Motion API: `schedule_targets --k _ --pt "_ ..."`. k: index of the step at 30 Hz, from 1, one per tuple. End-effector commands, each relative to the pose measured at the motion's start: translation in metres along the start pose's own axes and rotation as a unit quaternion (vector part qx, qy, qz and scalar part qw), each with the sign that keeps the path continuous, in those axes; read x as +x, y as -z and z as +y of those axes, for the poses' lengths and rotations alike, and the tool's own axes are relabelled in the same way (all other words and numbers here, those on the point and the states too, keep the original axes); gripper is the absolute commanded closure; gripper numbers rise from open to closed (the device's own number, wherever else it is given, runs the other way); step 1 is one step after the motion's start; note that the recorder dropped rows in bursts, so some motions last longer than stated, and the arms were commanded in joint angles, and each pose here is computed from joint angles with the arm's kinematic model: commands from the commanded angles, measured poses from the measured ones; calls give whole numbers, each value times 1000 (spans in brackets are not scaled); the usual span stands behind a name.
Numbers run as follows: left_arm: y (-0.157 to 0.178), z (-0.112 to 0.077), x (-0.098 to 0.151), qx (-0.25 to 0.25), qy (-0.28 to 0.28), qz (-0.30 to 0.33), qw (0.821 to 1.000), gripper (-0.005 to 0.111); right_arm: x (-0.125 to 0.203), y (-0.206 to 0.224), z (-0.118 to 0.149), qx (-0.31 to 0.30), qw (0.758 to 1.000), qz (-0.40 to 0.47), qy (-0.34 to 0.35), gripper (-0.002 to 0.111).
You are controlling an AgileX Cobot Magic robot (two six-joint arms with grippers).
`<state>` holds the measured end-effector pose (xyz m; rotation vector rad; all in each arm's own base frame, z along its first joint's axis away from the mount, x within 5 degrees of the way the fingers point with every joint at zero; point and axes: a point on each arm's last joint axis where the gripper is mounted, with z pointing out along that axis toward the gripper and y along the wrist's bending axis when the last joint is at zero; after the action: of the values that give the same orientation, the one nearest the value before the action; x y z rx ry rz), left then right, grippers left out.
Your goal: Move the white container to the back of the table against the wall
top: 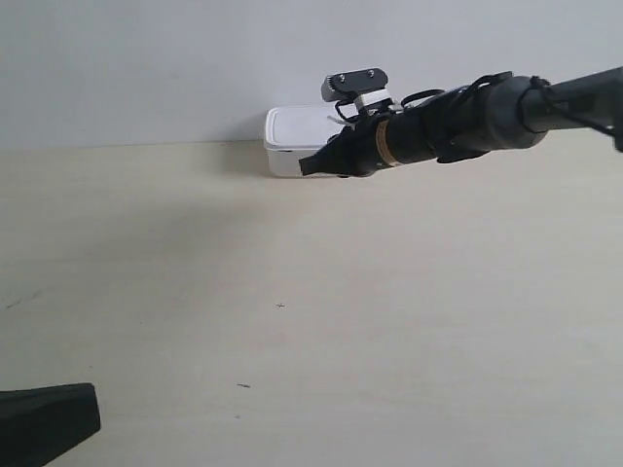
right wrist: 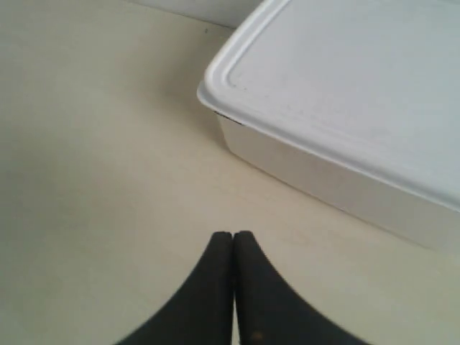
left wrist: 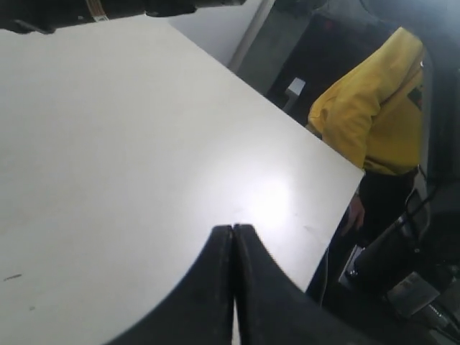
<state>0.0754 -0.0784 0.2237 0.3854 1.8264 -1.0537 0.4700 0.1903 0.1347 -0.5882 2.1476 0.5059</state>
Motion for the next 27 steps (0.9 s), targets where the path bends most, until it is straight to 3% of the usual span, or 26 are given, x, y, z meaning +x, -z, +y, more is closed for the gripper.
schedule_targets --k 1,11,14,17,27 --pt "11 -9 -2 10 -4 -38 999 107 -11 44 6 29 1000 -8 7 108" --pt "42 -31 6 36 -32 -103 994 107 2 131 30 59 998 -12 -19 108" --pt "52 -38 9 48 -74 -135 987 107 4 159 41 57 998 -27 -25 108" --pt "52 -38 8 49 -68 -141 986 107 7 189 51 55 997 -48 -31 108" --pt "58 -19 -6 -63 -50 -217 973 107 21 323 105 -2 979 -203 -18 108"
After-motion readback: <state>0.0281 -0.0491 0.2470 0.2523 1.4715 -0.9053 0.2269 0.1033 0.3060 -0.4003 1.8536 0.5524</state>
